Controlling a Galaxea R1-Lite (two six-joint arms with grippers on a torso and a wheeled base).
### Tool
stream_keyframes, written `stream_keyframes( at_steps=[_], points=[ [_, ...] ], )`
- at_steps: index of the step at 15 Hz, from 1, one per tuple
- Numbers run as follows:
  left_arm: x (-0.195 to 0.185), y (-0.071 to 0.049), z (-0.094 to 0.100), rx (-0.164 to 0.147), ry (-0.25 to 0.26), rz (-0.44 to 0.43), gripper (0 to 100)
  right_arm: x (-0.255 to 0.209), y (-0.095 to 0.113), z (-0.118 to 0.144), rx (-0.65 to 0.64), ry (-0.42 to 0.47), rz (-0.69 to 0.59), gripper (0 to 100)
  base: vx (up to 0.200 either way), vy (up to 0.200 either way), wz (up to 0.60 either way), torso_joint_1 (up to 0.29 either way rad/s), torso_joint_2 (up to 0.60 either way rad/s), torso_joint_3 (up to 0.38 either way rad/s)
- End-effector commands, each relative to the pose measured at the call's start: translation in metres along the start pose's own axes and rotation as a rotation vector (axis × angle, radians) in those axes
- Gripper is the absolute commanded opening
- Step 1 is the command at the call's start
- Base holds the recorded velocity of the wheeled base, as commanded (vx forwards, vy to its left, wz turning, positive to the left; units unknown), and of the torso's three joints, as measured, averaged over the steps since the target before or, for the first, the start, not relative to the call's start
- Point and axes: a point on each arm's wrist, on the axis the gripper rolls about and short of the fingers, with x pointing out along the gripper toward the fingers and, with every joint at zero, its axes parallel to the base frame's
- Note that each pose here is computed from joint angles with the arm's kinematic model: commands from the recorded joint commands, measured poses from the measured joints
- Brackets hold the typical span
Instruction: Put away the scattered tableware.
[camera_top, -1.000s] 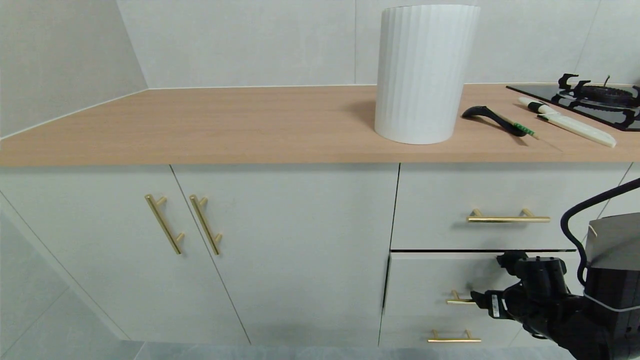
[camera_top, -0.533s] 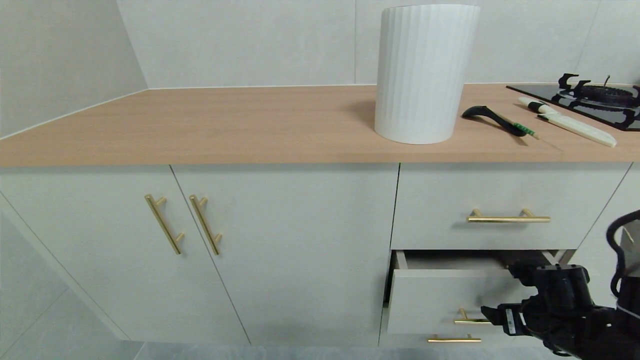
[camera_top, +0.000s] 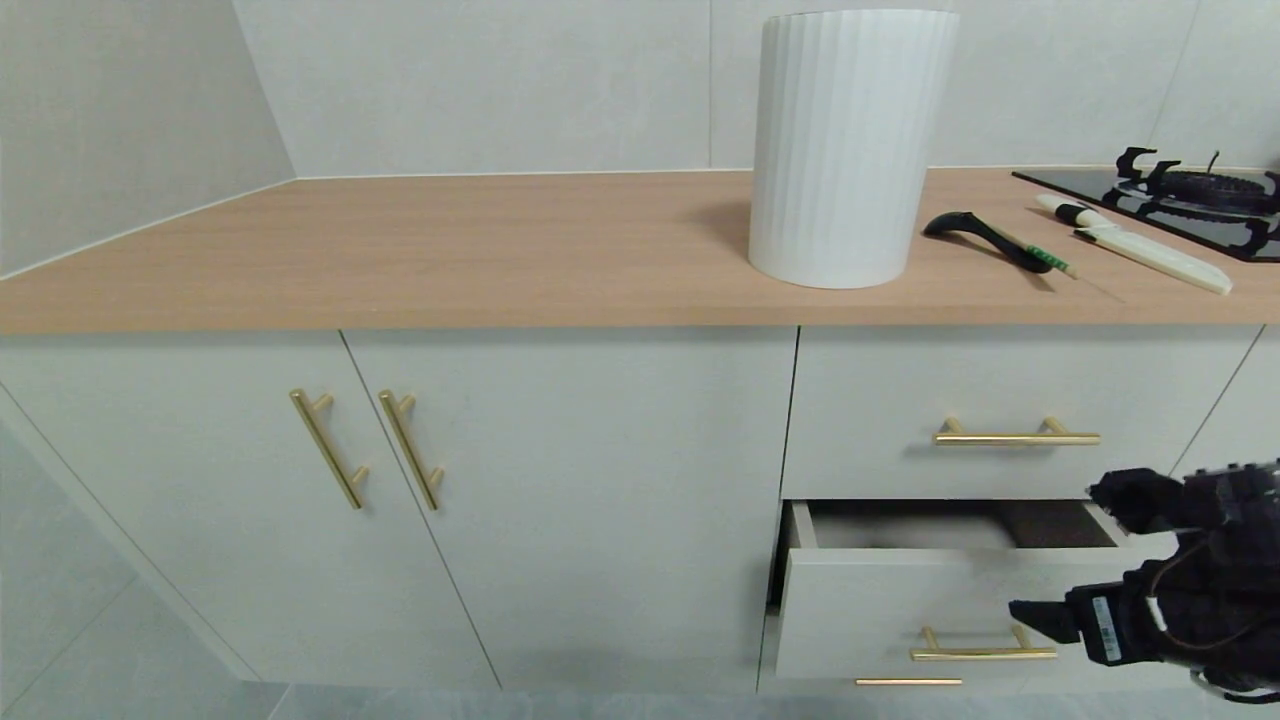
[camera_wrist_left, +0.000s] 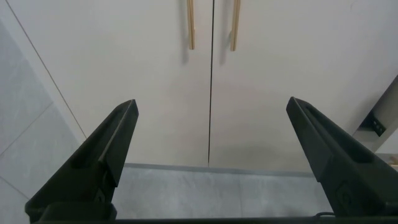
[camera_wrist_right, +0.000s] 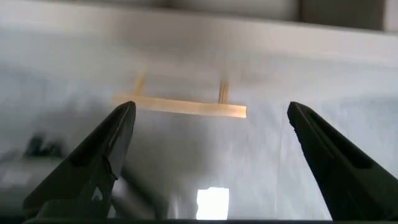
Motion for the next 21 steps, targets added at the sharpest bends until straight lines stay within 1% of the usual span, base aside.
stream_keyframes(
  at_steps=[1, 2, 3, 7, 9, 10, 12, 15, 21],
  points=[
    [0.000, 0.000, 0.000, 0.000, 0.002, 0.001, 100, -0.061, 0.000, 0.053, 0.006, -0.192, 0.081, 100, 0.000, 0.000, 0.00, 0.000, 0.00, 0.000],
    [0.000, 0.000, 0.000, 0.000, 0.003, 0.000, 100, -0.051, 0.001, 0.061, 0.007, -0.172, 0.079, 100, 0.000, 0.000, 0.00, 0.000, 0.00, 0.000],
    [0.000, 0.000, 0.000, 0.000, 0.003, 0.000, 100, -0.032, 0.002, 0.067, 0.007, -0.127, 0.073, 100, 0.000, 0.000, 0.00, 0.000, 0.00, 0.000],
    [0.000, 0.000, 0.000, 0.000, 0.003, 0.000, 100, 0.021, 0.007, 0.060, 0.000, 0.019, 0.069, 100, 0.000, 0.000, 0.00, 0.000, 0.00, 0.000],
    [0.000, 0.000, 0.000, 0.000, 0.002, 0.000, 100, 0.041, 0.008, 0.056, 0.000, 0.060, 0.062, 100, 0.000, 0.000, 0.00, 0.000, 0.00, 0.000],
    [0.000, 0.000, 0.000, 0.000, 0.002, 0.001, 100, 0.044, 0.008, 0.056, 0.000, 0.058, 0.057, 100, 0.000, 0.000, 0.00, 0.000, 0.00, 0.000],
    [0.000, 0.000, 0.000, 0.000, 0.003, 0.001, 100, 0.062, 0.007, 0.054, 0.012, 0.050, 0.001, 100, 0.000, 0.000, 0.00, 0.000, 0.00, 0.000],
    [0.000, 0.000, 0.000, 0.000, 0.002, 0.001, 100, 0.074, 0.007, 0.053, 0.047, 0.046, -0.015, 100, 0.000, 0.000, 0.00, 0.000, 0.00, 0.000],
    [0.000, 0.000, 0.000, 0.000, 0.003, 0.000, 100, 0.068, 0.005, 0.045, 0.039, 0.067, -0.017, 100, 0.000, 0.000, 0.00, 0.000, 0.00, 0.000]
  ],
)
